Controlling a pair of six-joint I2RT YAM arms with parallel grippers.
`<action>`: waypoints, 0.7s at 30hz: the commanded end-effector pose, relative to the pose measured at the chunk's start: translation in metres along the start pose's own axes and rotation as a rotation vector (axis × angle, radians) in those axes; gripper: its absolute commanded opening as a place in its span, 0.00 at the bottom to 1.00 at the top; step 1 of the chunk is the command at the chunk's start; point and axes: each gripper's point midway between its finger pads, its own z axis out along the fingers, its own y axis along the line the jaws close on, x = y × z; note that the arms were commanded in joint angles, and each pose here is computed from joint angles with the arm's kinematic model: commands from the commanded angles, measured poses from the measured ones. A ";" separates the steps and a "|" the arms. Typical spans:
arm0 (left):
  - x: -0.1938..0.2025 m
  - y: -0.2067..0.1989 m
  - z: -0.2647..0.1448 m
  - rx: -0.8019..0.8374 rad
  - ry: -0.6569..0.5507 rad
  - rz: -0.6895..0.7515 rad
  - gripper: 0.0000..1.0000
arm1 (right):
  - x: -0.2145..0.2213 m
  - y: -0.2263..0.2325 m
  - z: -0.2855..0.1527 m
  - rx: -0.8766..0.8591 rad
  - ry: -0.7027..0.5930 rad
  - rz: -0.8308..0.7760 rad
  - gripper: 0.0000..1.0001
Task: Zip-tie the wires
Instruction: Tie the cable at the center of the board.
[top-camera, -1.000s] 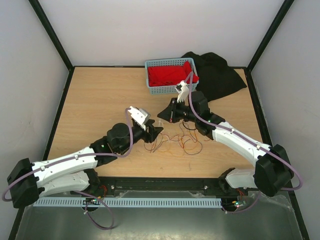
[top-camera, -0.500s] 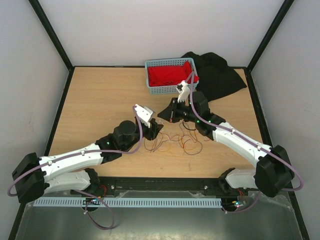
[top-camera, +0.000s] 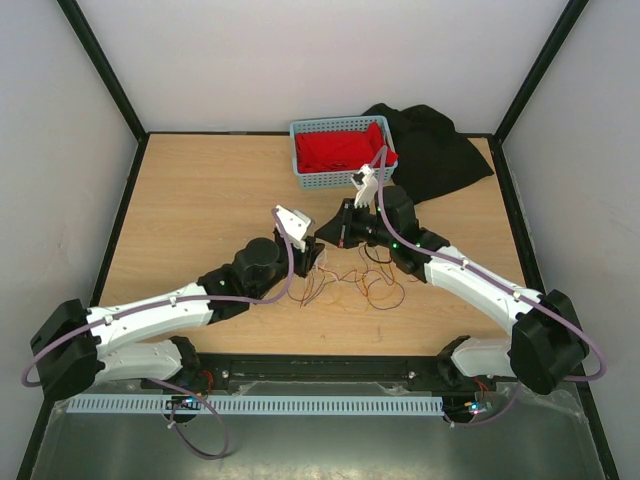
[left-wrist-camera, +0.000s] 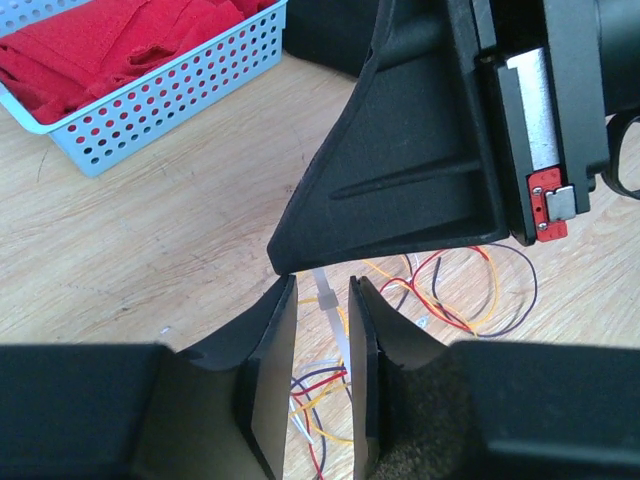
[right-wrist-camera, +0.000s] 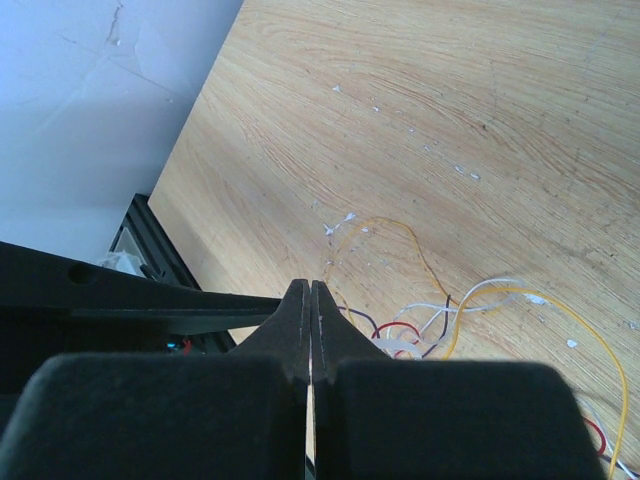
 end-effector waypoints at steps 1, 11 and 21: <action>-0.015 0.000 0.004 -0.012 -0.038 -0.018 0.27 | -0.005 0.013 -0.005 -0.038 -0.026 0.002 0.00; -0.009 0.000 0.000 0.005 -0.029 -0.025 0.02 | -0.014 0.008 -0.005 0.000 -0.062 -0.027 0.00; 0.017 0.000 -0.011 0.016 0.012 -0.071 0.00 | -0.052 0.014 0.005 0.022 -0.135 -0.071 0.00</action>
